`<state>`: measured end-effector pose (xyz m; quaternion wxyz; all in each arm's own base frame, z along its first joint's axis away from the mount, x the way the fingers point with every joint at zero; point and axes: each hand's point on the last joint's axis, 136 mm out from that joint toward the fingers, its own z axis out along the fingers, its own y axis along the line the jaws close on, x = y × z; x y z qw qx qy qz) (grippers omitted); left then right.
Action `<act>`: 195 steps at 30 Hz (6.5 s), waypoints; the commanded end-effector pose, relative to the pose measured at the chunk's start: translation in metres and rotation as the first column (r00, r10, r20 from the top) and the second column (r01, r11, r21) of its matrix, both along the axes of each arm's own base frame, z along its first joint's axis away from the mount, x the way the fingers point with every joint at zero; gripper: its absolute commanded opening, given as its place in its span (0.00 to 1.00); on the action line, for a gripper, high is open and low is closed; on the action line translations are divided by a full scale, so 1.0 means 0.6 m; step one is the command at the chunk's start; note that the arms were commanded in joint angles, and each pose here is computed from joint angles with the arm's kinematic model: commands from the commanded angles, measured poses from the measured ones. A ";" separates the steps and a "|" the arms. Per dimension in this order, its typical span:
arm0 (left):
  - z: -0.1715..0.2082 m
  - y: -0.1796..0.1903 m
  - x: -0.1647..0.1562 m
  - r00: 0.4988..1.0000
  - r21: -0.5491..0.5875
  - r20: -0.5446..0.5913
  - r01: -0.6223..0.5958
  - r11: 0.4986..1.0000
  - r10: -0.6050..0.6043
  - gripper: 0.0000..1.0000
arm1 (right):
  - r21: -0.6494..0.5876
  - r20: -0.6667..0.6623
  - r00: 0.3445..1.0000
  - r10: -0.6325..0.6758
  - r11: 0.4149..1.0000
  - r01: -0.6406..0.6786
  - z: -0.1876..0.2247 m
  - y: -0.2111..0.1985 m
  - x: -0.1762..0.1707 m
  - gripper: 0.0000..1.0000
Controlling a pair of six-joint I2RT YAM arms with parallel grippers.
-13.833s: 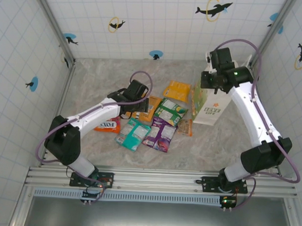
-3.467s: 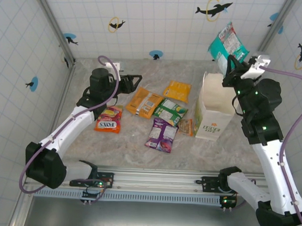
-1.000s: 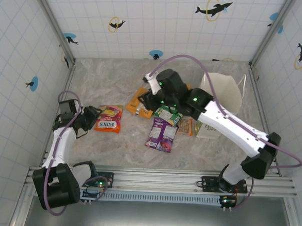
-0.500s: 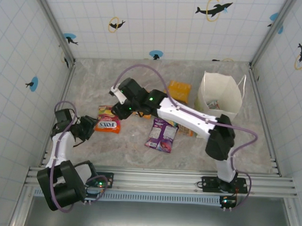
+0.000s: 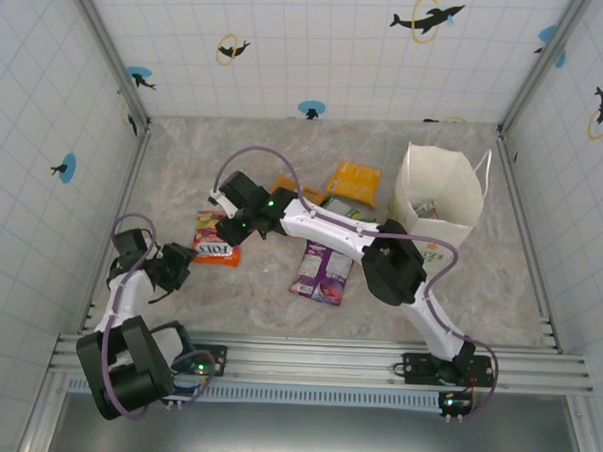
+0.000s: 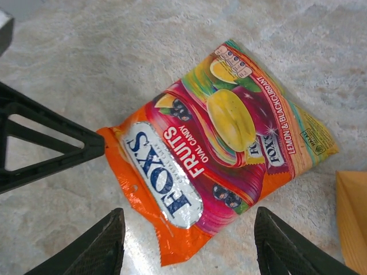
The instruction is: Place the snacks into the paper bag
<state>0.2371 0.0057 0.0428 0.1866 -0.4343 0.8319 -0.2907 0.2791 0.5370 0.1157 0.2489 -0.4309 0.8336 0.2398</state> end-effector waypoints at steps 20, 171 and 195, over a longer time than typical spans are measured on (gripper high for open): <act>-0.019 0.007 0.034 0.982 -0.051 0.165 -0.090 0.995 0.097 0.54 | 0.014 -0.108 0.993 -0.054 0.998 0.055 -0.125 0.019 0.049 0.49; 0.542 -0.381 0.098 -0.117 0.894 0.400 0.269 0.359 -0.909 0.51 | 0.274 0.539 0.838 -0.082 0.958 -0.082 0.371 -0.447 -0.023 0.06; 0.393 -0.404 0.177 0.289 0.615 0.552 0.493 0.616 -0.782 0.68 | 0.731 0.365 0.422 -0.830 0.536 0.422 0.586 -0.719 0.059 0.01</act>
